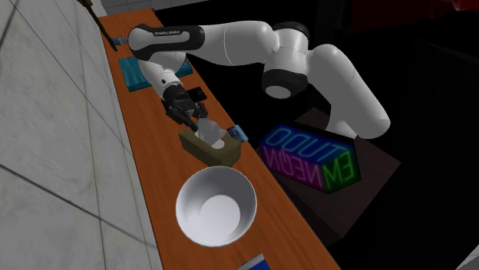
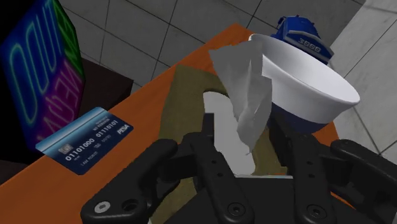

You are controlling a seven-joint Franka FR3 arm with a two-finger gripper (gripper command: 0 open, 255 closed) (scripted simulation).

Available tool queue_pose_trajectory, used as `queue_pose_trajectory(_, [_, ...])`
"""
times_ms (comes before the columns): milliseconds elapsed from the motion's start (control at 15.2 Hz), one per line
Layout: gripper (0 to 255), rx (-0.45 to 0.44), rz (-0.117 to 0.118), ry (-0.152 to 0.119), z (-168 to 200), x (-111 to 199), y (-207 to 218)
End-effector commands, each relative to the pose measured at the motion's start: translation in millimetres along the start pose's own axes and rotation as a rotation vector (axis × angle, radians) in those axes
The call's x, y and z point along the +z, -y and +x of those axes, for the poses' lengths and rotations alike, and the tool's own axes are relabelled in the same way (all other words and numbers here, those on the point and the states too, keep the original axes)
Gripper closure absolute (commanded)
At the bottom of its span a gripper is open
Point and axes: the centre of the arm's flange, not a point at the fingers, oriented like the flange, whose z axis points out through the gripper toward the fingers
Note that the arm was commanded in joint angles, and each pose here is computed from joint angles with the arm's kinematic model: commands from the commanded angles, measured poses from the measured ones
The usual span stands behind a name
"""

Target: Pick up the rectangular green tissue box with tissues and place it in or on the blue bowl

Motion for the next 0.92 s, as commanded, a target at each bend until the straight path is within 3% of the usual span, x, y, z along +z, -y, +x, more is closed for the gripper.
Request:
queue_pose_trajectory(0, [0,-0.027,-0.035,-0.086,-26.1,-0.8,7.0])
queue_pose_trajectory(198, [0,-0.109,-0.139,-0.343,-105.0,11.5,23.5])
queue_pose_trajectory(858, [0,-0.111,-0.142,-0.349,-92.7,49.2,19.0])
